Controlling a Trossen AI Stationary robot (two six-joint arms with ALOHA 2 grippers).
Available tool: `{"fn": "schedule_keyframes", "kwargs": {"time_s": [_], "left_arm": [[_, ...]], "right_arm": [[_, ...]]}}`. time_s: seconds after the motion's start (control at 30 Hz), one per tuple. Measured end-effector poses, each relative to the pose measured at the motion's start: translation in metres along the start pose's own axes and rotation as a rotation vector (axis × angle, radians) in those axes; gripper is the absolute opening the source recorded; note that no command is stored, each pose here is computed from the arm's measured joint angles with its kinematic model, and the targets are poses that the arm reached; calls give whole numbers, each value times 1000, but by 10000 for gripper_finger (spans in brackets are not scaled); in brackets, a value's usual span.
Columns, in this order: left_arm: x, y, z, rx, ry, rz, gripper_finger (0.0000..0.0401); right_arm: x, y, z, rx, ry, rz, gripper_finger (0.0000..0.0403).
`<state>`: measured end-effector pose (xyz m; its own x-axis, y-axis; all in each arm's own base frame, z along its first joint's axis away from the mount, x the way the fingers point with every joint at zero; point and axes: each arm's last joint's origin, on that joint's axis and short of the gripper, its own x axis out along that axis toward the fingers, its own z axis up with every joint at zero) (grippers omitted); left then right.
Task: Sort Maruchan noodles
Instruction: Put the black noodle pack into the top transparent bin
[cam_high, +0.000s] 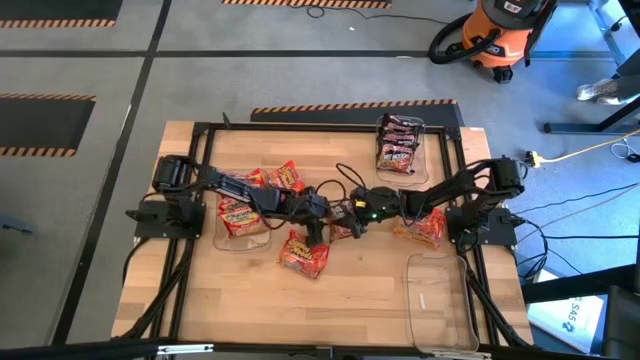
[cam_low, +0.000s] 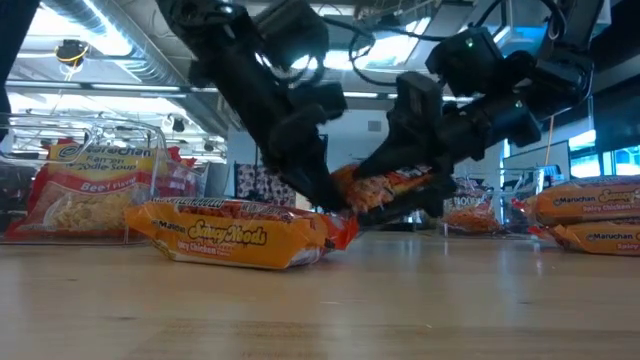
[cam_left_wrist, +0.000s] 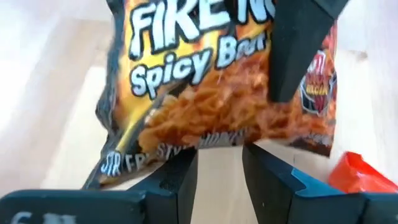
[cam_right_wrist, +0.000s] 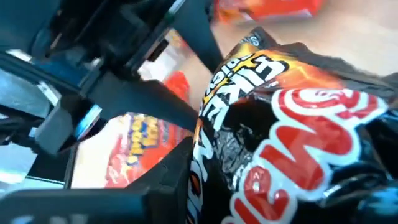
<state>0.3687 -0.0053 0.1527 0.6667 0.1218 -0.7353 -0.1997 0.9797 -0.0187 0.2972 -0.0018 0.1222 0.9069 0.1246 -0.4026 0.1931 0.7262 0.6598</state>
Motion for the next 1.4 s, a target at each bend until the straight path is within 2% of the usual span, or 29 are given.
{"fn": "schedule_keyframes", "kwargs": {"time_s": [0.13, 0.23, 0.37, 0.5, 0.6, 1.07, 1.27, 1.4], "left_arm": [[-17, 1, 1, 39, 47, 15, 121], [-27, 1, 2, 50, 63, 23, 121], [-28, 0, 0, 55, 80, 22, 121], [-28, -2, 0, 58, 76, 16, 121], [-28, -4, 0, 62, 73, 12, 121], [-31, -20, -3, 95, 69, -21, 121], [-32, -26, -5, 108, 67, -34, 121], [-33, -30, -6, 117, 67, -41, 121]], "right_arm": [[-7, 9, 7, -76, -14, 25, 128], [-18, 15, 15, -140, -20, 26, 123], [-37, 24, 29, -221, -55, 16, 113], [-61, 32, 46, -268, -78, -14, 120], [-78, 41, 61, -330, -52, -76, 122], [-153, 70, 129, -588, 173, -525, 122], [-178, 68, 147, -761, 305, -618, 123], [-188, 56, 153, -809, 361, -666, 123]]}}
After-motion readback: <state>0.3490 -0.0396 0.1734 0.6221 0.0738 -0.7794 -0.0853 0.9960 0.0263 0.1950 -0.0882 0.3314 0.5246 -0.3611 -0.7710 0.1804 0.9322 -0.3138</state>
